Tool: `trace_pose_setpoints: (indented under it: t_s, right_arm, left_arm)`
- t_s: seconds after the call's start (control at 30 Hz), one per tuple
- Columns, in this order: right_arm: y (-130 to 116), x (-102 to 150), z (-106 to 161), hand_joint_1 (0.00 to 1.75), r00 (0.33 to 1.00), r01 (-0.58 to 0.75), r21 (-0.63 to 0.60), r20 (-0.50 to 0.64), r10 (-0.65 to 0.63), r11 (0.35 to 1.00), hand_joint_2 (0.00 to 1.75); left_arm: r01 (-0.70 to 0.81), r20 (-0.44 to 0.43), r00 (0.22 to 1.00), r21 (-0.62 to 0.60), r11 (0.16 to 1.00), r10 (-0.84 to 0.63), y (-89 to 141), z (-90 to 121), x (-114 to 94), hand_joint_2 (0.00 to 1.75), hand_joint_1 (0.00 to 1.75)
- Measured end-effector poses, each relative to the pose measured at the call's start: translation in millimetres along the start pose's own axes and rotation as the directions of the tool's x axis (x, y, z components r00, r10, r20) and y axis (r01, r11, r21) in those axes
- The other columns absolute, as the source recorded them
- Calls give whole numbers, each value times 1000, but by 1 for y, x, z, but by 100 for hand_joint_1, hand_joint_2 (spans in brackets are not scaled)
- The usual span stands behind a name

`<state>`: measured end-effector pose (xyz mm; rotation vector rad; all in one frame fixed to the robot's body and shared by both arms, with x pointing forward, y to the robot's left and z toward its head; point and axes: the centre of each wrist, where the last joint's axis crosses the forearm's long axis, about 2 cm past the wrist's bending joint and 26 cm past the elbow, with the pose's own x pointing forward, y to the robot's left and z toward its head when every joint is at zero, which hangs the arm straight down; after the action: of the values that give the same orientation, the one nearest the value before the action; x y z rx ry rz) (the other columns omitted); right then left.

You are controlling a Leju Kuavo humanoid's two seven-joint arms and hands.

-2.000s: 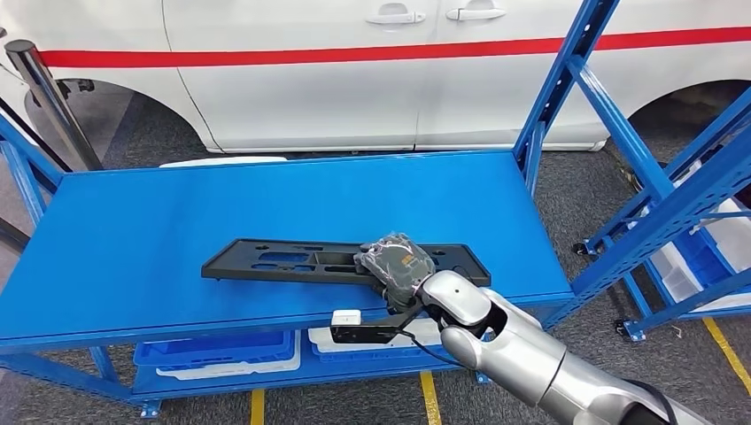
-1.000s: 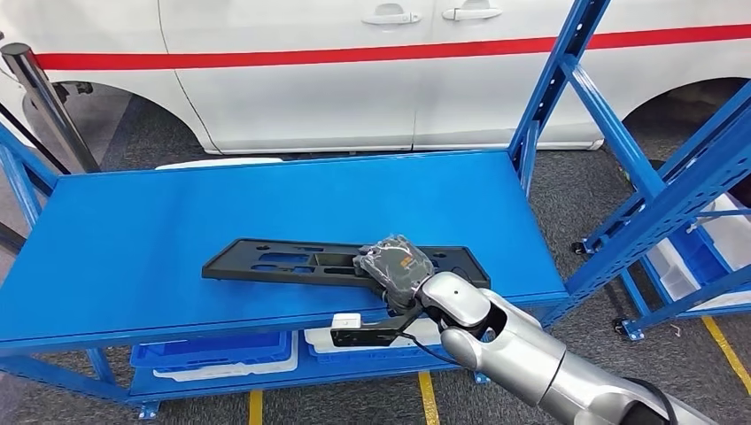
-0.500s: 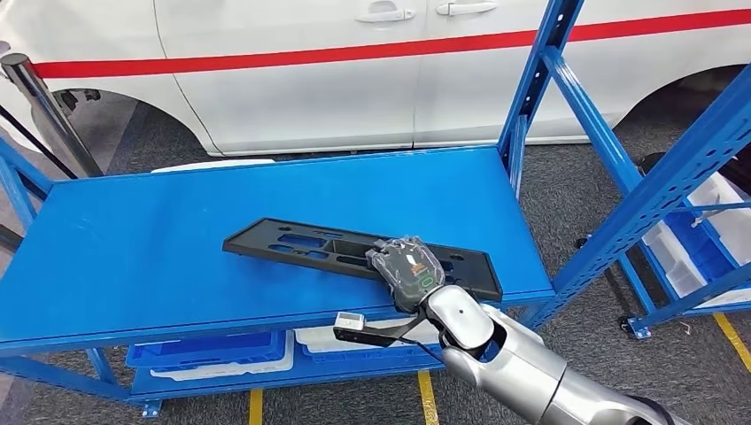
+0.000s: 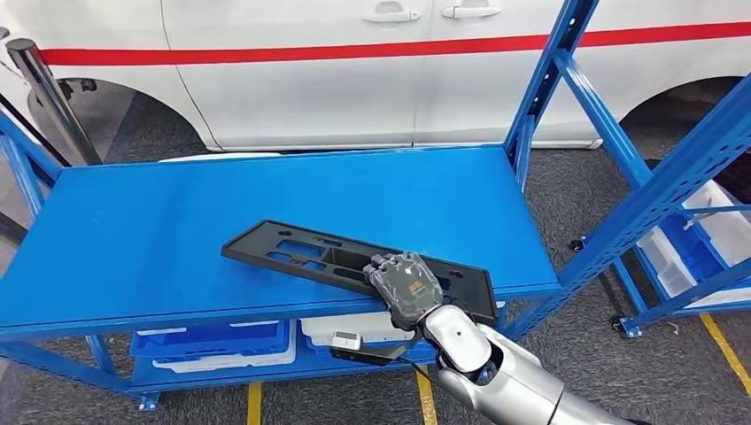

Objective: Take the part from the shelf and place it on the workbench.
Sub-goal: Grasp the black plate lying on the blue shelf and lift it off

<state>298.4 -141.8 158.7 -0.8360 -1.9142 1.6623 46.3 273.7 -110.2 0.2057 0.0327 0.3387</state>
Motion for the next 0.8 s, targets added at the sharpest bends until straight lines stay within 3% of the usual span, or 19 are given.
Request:
trace_pose_setpoints:
  t_s: [0.8]
  right_arm:
    - [4,8,4,175,1000,-25,-43,-5,25,999,175]
  left_arm:
    - [3,2,1000,-17,1000,-3,-2,0,-1,175,0]
